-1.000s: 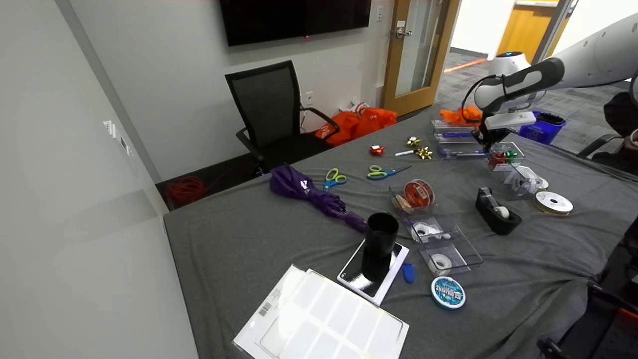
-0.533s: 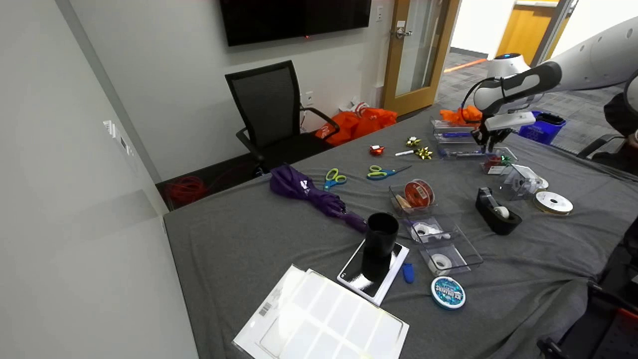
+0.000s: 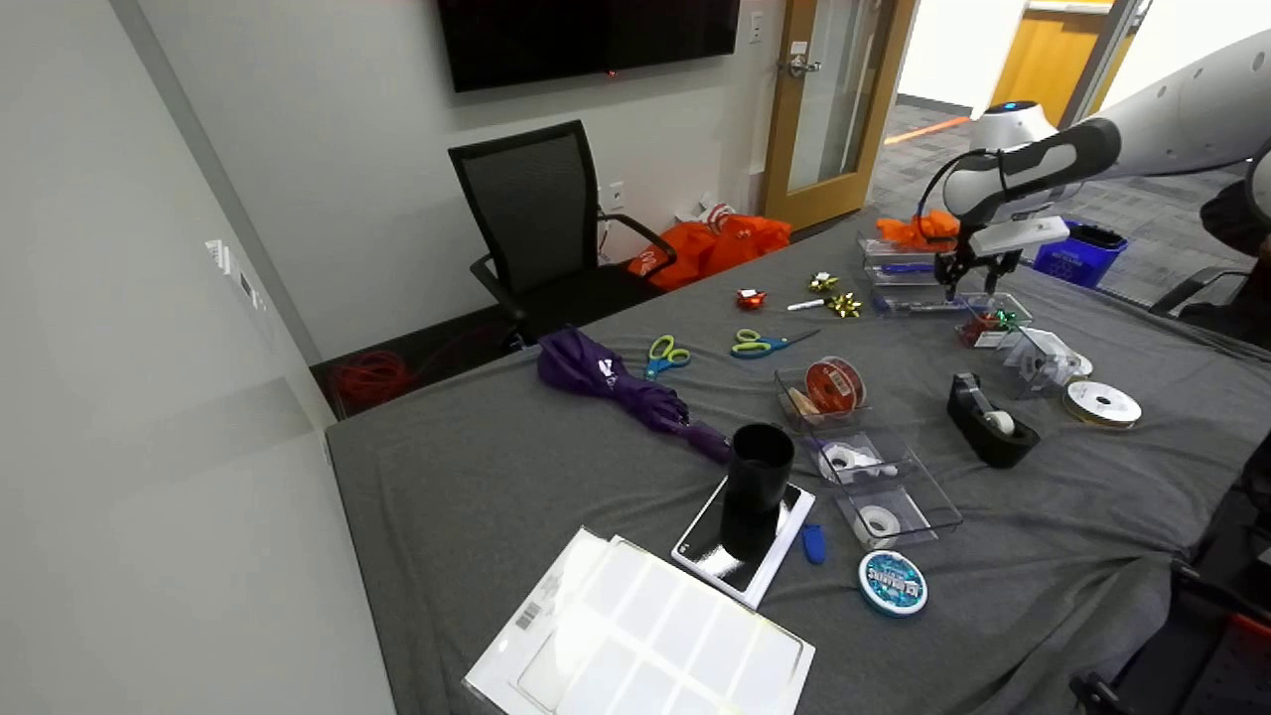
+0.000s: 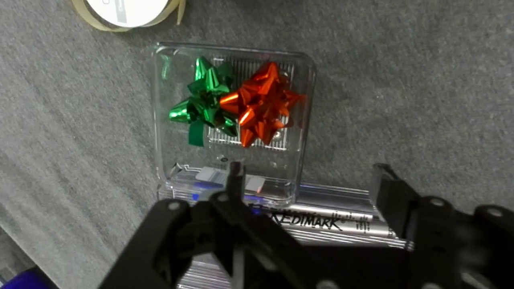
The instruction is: Move the clear box to the right
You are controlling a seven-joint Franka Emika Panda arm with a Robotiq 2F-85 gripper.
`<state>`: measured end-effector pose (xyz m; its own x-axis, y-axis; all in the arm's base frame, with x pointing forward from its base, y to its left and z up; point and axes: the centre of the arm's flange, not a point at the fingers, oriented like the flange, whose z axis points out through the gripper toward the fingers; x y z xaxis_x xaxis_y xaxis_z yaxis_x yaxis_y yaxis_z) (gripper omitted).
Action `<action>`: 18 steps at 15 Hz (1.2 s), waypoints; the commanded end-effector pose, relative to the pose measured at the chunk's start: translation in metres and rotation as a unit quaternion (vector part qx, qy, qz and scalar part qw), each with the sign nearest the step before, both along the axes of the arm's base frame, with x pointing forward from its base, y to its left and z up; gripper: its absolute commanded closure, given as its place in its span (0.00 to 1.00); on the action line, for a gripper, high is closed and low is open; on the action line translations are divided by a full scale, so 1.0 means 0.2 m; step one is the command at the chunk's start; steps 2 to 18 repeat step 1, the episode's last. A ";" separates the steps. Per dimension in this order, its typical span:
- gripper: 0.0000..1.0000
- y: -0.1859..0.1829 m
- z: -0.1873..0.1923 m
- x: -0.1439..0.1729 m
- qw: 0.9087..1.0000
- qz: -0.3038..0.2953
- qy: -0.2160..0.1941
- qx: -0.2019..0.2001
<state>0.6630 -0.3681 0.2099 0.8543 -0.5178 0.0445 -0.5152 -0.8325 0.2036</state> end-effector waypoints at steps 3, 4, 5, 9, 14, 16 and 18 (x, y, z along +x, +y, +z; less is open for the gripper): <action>0.00 0.09 0.15 -0.06 0.999 0.050 0.003 0.016; 0.00 0.09 0.15 -0.06 0.999 0.050 0.003 0.016; 0.00 0.09 0.15 -0.06 0.999 0.050 0.003 0.016; 0.00 0.09 0.15 -0.06 0.999 0.050 0.003 0.016; 0.00 0.09 0.15 -0.06 0.999 0.050 0.003 0.016; 0.00 0.09 0.15 -0.06 0.999 0.050 0.003 0.016; 0.00 0.09 0.15 -0.06 0.999 0.050 0.003 0.016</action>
